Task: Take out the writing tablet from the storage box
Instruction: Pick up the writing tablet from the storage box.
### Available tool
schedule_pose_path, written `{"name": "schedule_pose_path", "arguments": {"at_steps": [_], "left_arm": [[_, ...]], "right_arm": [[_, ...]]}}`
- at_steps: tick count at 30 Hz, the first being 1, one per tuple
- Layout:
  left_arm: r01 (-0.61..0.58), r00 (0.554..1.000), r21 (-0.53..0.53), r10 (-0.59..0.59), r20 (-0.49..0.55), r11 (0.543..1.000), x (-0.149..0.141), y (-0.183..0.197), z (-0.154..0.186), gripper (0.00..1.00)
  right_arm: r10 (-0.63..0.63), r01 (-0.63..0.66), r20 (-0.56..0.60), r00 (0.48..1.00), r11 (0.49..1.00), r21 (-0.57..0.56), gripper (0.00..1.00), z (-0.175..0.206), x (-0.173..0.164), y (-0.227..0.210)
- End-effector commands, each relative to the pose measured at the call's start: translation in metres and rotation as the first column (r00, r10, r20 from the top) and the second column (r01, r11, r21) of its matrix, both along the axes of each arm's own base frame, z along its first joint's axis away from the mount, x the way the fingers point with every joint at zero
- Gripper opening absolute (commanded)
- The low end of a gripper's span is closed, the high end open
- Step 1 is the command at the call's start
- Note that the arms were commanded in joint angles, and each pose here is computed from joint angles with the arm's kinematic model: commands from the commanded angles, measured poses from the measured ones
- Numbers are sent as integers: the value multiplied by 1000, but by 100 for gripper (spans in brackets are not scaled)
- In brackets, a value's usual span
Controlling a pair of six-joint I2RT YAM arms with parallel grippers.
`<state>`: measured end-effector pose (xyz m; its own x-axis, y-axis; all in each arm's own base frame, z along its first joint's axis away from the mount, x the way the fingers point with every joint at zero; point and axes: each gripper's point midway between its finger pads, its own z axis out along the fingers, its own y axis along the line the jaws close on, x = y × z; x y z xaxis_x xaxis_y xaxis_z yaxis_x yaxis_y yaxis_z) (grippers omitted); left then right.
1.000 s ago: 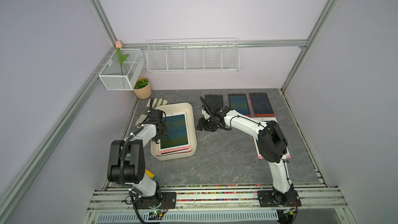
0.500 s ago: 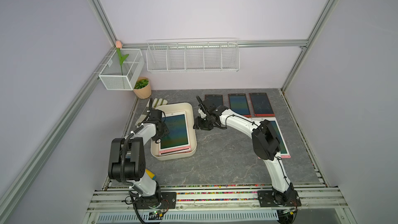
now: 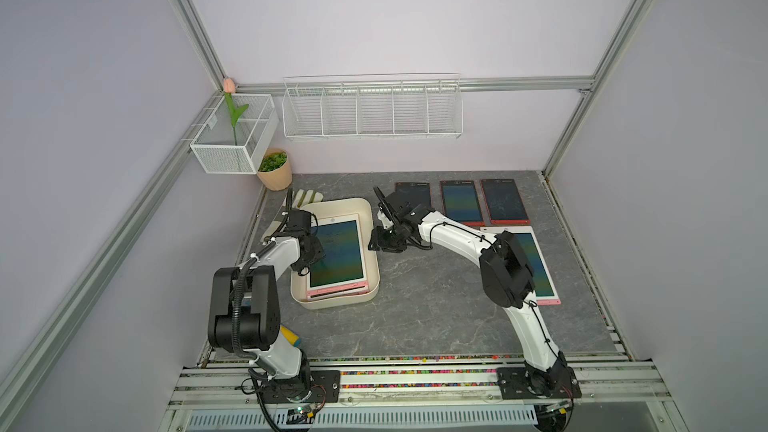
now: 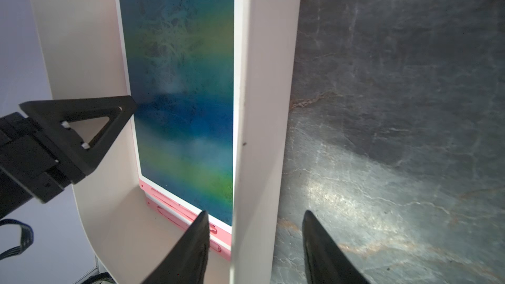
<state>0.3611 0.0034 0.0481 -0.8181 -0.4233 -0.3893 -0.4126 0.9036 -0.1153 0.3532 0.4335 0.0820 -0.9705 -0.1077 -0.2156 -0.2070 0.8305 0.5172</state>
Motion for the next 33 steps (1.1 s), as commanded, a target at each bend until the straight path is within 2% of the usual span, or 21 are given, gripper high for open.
{"name": "schedule_pose_path", "arguments": {"at_steps": [1,9,19,26,33], "left_arm": [[-18,1000,54,19,-11,998,2,15,7,53],[4,999,27,-2,-44,1000,2,9,-12,51],[25,999,-35,-27,-46,999,4,-2,-19,52],[-5,997,50,9,-73,999,-3,14,-9,51],[-26,994,81,34,-102,996,-3,21,-9,52]], "right_arm": [[6,-5,-11,1000,1000,12,55,0,-2,6],[8,-8,-15,1000,1000,12,55,-3,1,10],[12,-11,-24,1000,1000,22,55,-6,0,15],[16,-16,-23,1000,1000,19,55,-5,-1,14],[18,-17,-29,999,1000,24,55,-7,-2,15]]}}
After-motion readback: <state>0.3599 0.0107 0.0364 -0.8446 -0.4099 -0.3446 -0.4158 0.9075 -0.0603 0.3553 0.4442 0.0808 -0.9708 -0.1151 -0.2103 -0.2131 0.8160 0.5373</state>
